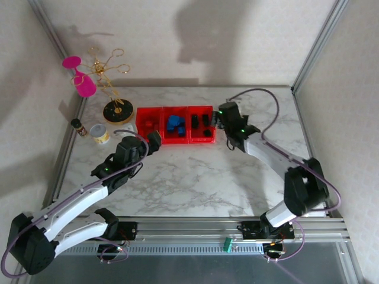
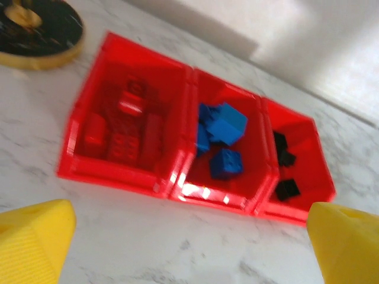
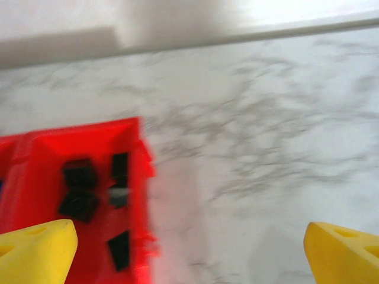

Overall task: Sort the legos into containers by color
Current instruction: Reset both arms

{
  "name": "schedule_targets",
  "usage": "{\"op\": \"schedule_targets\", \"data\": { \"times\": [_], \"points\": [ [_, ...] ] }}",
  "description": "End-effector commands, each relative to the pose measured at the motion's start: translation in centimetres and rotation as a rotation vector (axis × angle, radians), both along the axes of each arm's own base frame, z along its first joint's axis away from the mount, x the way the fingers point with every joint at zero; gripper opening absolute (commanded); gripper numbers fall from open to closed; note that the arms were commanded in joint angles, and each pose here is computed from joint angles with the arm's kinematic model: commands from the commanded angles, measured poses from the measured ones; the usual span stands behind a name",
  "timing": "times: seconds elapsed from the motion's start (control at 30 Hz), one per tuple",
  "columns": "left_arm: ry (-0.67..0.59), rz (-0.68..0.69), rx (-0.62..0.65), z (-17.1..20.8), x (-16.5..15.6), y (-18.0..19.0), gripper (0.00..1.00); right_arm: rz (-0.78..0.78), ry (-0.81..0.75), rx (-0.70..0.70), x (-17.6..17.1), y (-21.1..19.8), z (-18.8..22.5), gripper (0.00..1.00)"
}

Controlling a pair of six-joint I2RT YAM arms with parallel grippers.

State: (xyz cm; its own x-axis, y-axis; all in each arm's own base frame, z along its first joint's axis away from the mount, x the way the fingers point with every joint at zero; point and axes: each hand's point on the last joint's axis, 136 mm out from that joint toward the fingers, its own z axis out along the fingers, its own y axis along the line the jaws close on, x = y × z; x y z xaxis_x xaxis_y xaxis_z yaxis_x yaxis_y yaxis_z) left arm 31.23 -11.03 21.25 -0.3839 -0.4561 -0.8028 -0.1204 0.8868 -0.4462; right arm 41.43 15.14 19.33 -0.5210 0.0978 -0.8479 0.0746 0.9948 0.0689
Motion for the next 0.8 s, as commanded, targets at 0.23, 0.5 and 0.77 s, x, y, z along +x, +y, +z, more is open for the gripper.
{"op": "schedule_targets", "data": {
  "times": [0.23,0.5,0.77],
  "points": [
    [-0.099,0.504,0.4,-2.0,0.3,13.9,1.0,-0.382,-0.237,-0.165,-4.3,-15.0,-2.1,0.99],
    [-0.293,0.488,0.324,-4.5,1.1,17.1,1.0,-0.262,-0.362,-0.116,-3.7,-17.4,-5.4,0.99],
    [-0.368,0.287,0.332,-6.4,3.4,14.6,1.0,-0.058,-0.467,-0.067,-4.6,-16.3,-6.4,0.99]
  ]
}}
